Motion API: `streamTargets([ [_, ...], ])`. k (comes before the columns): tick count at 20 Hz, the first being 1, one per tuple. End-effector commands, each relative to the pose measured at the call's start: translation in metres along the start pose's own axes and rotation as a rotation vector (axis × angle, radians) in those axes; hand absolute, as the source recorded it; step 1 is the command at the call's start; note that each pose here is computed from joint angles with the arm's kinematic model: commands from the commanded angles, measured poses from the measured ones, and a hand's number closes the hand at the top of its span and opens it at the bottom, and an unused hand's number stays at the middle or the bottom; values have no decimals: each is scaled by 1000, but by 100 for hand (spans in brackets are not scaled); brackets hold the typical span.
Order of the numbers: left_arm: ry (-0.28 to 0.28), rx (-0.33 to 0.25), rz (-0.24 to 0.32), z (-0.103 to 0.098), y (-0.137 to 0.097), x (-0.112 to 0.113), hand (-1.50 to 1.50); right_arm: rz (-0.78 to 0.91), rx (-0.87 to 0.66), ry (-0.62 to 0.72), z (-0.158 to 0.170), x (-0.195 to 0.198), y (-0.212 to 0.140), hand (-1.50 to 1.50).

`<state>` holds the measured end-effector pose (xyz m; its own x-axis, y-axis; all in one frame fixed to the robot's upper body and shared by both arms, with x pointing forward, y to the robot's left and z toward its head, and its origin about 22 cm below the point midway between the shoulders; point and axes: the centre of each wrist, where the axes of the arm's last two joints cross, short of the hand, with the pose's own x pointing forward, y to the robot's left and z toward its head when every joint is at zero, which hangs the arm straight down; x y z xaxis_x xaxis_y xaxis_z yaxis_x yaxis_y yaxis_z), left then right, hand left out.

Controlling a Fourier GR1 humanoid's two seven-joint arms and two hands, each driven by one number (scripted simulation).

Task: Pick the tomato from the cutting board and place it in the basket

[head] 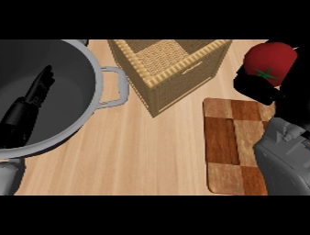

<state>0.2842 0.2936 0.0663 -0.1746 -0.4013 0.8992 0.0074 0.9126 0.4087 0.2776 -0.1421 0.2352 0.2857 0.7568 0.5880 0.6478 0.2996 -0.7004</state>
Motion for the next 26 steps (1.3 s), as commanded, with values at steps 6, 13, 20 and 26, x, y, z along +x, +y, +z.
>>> streamTargets([
  [6,-16,-6,-1,-18,1,11,0,-120,109,-5,-36,114,-35,150],
  [13,-39,-41,10,-13,-13,19,0,-86,195,42,-60,163,5,150],
  [20,-46,-56,1,-10,-7,16,0,-67,304,111,-77,193,23,150],
  [26,-41,-29,6,-14,-3,9,0,-19,442,218,-90,180,57,150],
])
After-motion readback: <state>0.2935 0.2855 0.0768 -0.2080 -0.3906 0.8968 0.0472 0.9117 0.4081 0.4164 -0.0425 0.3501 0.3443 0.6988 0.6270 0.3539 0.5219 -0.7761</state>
